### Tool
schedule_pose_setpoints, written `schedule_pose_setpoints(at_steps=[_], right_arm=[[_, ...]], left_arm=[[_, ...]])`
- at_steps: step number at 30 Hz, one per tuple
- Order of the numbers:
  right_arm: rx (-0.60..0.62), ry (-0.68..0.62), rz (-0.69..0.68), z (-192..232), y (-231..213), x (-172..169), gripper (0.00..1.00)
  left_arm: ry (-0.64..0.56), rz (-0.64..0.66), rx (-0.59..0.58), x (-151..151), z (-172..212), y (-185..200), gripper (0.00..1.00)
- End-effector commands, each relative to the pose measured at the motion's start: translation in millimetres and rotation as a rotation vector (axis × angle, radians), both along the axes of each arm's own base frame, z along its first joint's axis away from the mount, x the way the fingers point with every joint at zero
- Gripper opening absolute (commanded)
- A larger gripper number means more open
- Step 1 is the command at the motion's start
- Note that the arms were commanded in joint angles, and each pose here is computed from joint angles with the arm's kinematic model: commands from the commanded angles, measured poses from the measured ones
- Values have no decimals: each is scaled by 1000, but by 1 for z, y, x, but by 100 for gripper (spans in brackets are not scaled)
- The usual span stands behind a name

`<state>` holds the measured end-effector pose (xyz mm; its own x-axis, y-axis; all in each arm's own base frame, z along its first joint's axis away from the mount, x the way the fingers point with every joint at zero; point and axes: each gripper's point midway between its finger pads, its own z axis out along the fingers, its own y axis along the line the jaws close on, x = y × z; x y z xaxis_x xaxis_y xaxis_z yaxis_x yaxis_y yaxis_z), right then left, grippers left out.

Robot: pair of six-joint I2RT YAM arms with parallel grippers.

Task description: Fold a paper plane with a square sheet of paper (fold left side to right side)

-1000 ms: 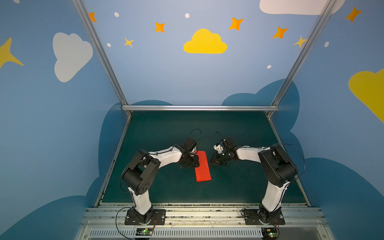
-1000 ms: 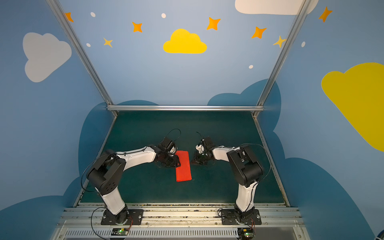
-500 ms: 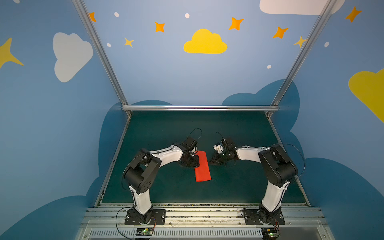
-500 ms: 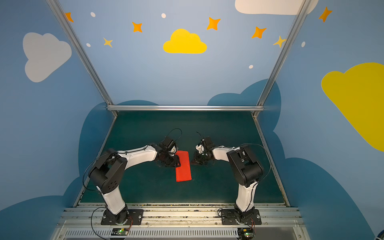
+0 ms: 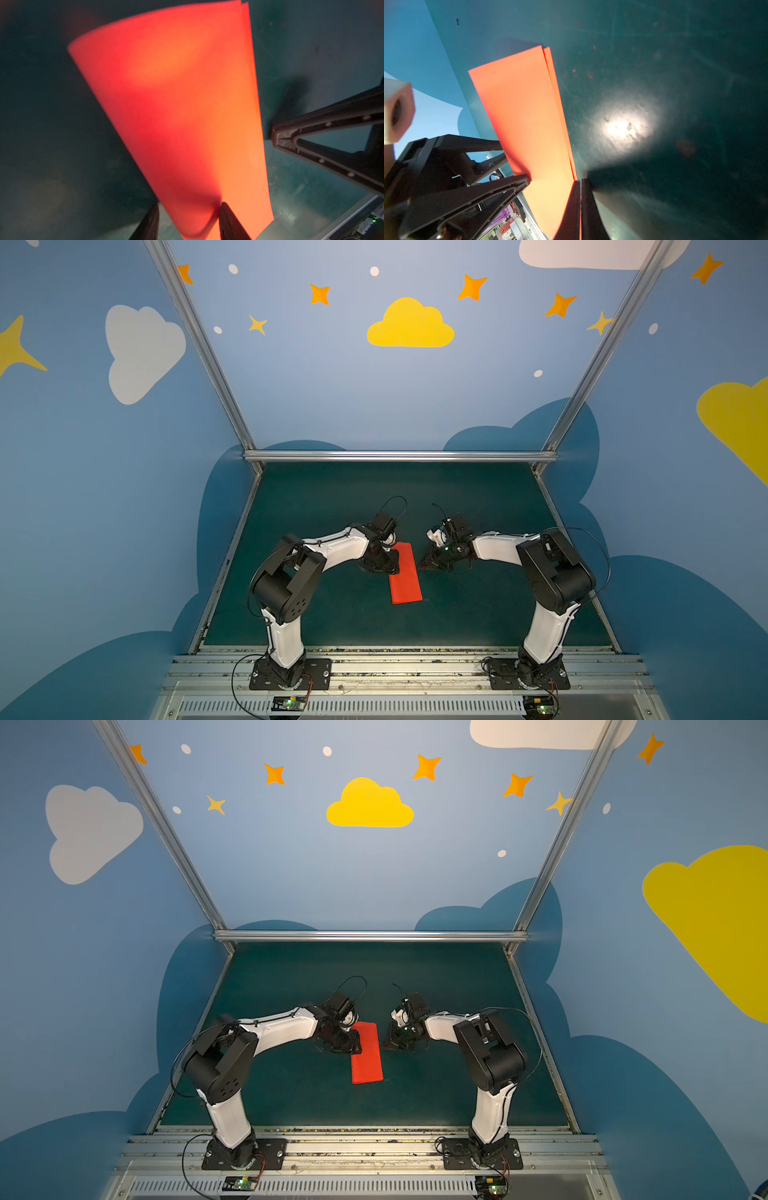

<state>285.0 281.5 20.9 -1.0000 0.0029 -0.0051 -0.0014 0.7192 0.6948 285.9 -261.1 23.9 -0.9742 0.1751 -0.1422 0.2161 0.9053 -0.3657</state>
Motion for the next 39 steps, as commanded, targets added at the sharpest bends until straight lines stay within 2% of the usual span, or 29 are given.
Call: schedule_pose_setpoints(at_steps=[1,9,18,28,39], right_arm=[[26,-56,20,23,6,5,0],[28,-68,58,29,21,14,0],[7,-48,98,17,36,14,0],[-53,-11,82,-9,24,4,0],[-64,0,52,-16,13,-2,0]], left_arm=[[59,-33,40,-14,-18,3,47],[66,-42,46,-15,-19,3,47],[69,-54,53,-14,-20,3,47],[68,-54,56,-13,-19,2,49],[42,-8,19,-2,-5,4,54]])
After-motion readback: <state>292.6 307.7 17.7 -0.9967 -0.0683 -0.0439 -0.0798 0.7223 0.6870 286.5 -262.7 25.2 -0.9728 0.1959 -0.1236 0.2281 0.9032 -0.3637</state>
